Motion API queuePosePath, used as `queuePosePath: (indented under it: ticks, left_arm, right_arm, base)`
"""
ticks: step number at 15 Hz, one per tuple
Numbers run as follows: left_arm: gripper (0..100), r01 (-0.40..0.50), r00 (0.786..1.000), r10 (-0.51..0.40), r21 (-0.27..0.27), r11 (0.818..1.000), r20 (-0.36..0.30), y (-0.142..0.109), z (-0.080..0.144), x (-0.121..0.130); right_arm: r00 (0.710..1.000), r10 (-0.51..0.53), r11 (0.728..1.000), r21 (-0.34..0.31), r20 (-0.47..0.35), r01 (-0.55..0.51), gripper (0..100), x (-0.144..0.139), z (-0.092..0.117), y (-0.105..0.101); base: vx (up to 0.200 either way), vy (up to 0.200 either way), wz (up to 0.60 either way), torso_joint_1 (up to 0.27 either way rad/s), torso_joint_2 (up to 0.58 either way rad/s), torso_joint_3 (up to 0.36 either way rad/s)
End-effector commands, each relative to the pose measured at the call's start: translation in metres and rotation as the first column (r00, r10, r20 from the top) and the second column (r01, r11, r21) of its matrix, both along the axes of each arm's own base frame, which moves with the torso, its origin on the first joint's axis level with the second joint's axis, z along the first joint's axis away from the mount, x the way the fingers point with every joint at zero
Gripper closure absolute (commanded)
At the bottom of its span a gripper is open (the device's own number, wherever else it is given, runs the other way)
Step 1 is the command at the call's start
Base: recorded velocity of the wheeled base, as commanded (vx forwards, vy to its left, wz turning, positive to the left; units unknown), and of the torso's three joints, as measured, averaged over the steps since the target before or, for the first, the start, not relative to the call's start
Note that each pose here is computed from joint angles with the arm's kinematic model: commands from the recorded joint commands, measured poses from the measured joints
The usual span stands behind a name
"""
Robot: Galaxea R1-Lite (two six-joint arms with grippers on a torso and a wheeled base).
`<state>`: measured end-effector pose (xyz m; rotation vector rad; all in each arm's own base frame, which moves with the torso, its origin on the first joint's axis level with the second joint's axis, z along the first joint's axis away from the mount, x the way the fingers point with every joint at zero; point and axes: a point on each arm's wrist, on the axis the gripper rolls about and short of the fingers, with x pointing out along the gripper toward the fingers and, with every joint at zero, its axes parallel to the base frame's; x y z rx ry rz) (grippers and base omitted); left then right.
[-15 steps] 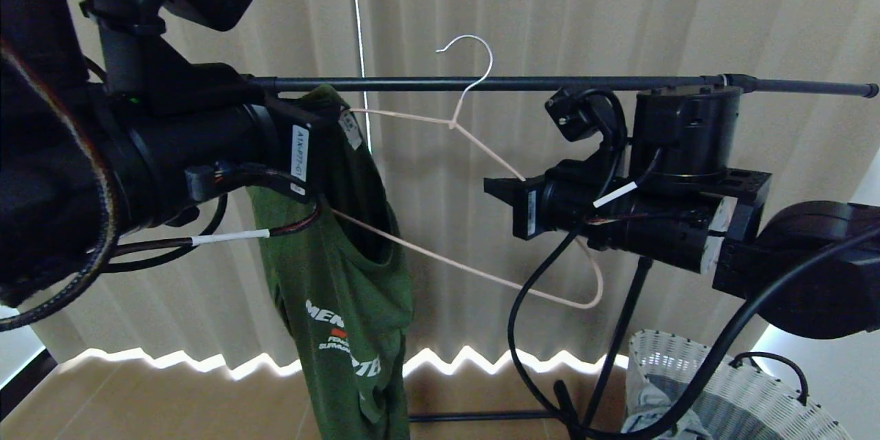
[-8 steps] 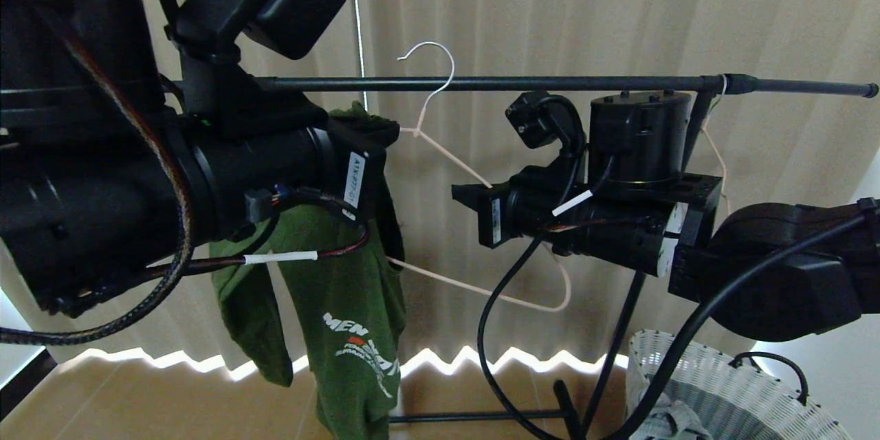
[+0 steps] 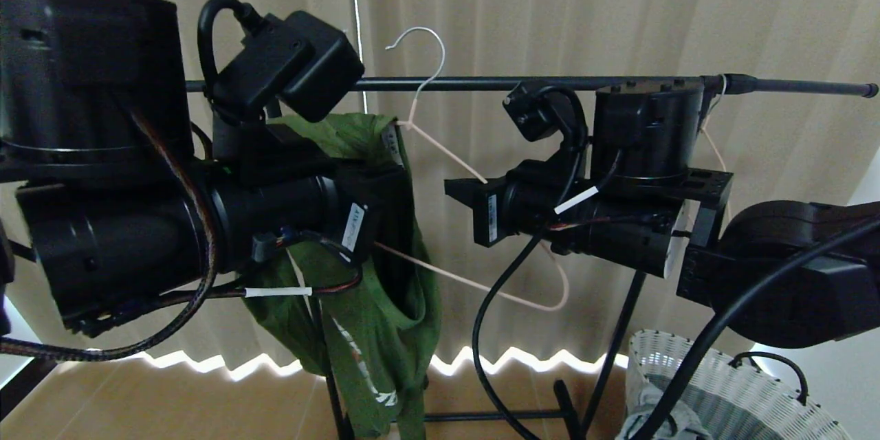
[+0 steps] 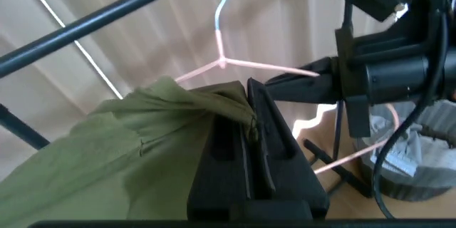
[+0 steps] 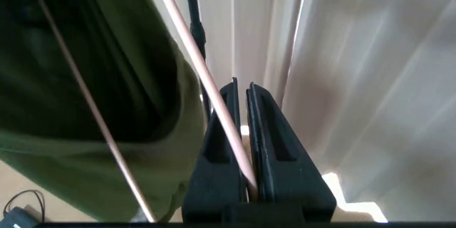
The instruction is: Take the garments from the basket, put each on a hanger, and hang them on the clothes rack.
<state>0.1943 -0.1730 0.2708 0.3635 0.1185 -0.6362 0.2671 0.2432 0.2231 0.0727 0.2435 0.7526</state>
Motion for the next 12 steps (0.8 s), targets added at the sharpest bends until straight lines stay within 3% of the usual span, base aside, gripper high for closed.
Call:
queuePosePath:
  ticks: [1,6,7,12]
  left_arm:
    - [100,-0.024,1.000,0.024,0.023,0.999,-0.018,0.005,-0.008,0.004]
    - [100,-0.036,0.999,0.037,0.033,0.999,-0.029,0.015,-0.015,-0.002]
    - [0,-0.036,0.999,0.037,0.031,0.999,-0.027,0.016,-0.015,-0.004]
    - [0,-0.037,0.999,0.038,0.021,0.999,-0.014,0.027,-0.013,-0.016]
  right_arm:
    - [1.000,0.003,1.000,0.016,0.018,-0.004,100,-0.005,0.009,-0.004]
    - [0.999,0.001,0.999,0.034,0.038,-0.003,100,-0.017,0.020,-0.014]
    - [0.999,0.002,0.999,0.035,0.041,-0.003,100,-0.020,0.022,-0.018]
    - [0.998,0.001,0.999,0.039,0.061,-0.004,100,-0.032,0.029,-0.029]
  base:
    - [0.000,0.000,0.00,0.000,0.00,0.000]
    - [0.000,0.000,0.00,0.000,0.00,0.000]
    - [0.000,0.000,0.00,0.000,0.00,0.000]
    - [0.000,0.000,0.00,0.000,0.00,0.000]
